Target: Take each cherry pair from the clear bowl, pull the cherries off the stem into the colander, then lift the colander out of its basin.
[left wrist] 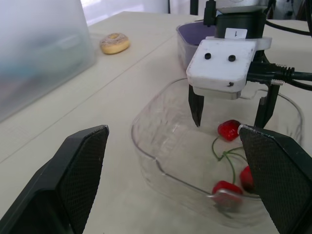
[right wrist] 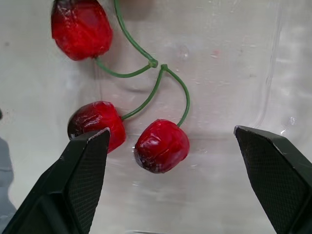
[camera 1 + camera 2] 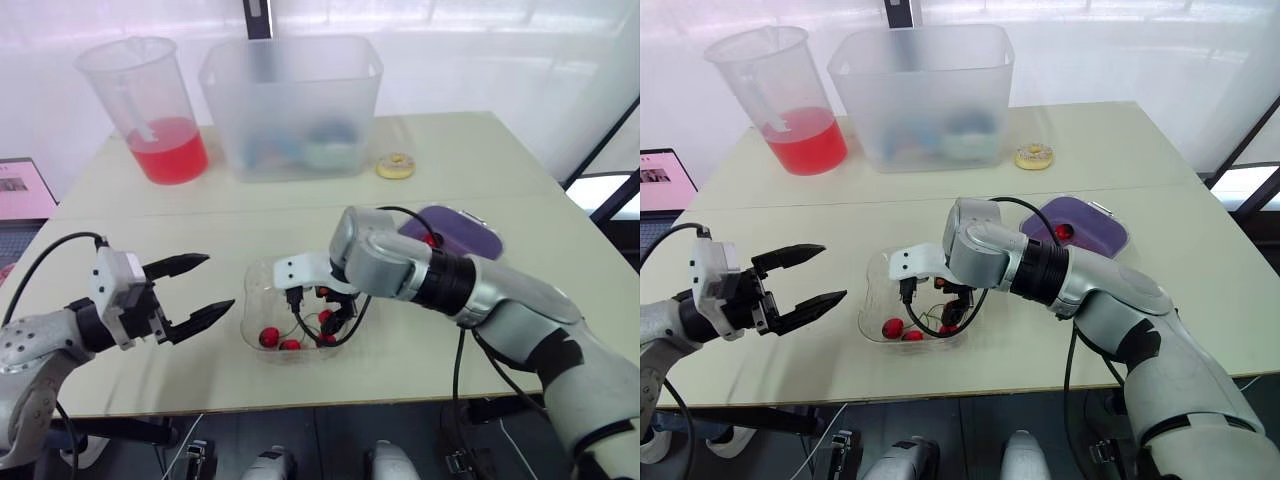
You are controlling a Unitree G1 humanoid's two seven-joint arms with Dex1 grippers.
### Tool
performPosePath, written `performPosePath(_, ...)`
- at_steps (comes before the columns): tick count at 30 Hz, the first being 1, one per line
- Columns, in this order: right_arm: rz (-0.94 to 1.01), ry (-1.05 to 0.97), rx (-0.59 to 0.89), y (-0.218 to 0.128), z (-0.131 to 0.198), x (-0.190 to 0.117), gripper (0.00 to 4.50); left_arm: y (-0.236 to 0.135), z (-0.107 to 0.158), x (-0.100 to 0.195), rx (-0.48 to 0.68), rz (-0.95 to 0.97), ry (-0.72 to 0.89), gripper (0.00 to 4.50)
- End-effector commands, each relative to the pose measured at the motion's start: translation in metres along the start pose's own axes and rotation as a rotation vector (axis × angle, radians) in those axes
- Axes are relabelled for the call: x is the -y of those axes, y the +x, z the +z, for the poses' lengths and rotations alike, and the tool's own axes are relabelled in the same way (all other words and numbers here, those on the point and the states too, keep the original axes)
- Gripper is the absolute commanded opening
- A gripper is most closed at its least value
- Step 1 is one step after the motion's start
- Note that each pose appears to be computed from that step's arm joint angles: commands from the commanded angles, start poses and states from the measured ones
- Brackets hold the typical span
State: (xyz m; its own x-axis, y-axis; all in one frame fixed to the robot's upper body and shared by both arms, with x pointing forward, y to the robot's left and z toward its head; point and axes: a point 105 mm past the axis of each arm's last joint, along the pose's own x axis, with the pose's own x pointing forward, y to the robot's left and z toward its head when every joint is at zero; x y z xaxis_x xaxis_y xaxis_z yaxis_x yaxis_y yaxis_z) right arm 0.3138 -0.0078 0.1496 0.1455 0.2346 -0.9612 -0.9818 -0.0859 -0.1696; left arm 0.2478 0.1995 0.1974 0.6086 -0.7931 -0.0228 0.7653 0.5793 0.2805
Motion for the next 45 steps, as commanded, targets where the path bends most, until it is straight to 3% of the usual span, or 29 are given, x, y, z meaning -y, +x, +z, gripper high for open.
performPosePath(1,-0.040,-0.017,-0.020,-0.004,0.002,0.005,4.35,0.002,0.006,0.000,0.026,0.001,0.034,4.50)
performPosePath(7,-0.048,-0.043,-0.049,-0.003,-0.002,0.008,4.35,0.004,0.006,0.001,0.033,0.004,0.039,4.50)
performPosePath(14,-0.037,-0.083,-0.078,0.002,-0.006,0.009,1.09,0.006,0.009,-0.003,0.048,0.018,0.052,4.50)
performPosePath(19,-0.038,-0.105,-0.023,-0.003,0.006,0.008,1.09,0.006,0.009,-0.003,0.047,0.016,0.051,4.50)
performPosePath(26,-0.086,-0.141,0.186,-0.039,0.023,0.016,1.09,0.004,0.015,-0.012,0.069,0.054,0.008,4.50)
performPosePath(31,-0.041,-0.155,0.574,-0.090,0.037,0.009,1.09,0.006,0.017,-0.031,0.059,0.130,-0.089,4.50)
performPosePath(35,-0.230,-0.031,0.860,-0.132,0.031,0.036,1.09,0.011,0.034,-0.044,0.105,0.164,-0.142,4.50)
performPosePath(39,-0.251,0.166,1.150,-0.157,0.019,0.047,1.09,0.022,0.054,-0.059,0.194,0.216,-0.191,4.50)
performPosePath(43,-0.529,0.259,1.195,-0.156,0.002,0.068,1.09,0.041,0.079,-0.062,0.280,0.132,-0.314,4.50)
performPosePath(45,-0.662,0.215,1.175,-0.148,-0.003,0.068,1.09,0.044,0.099,-0.070,0.385,0.110,-0.404,4.50)
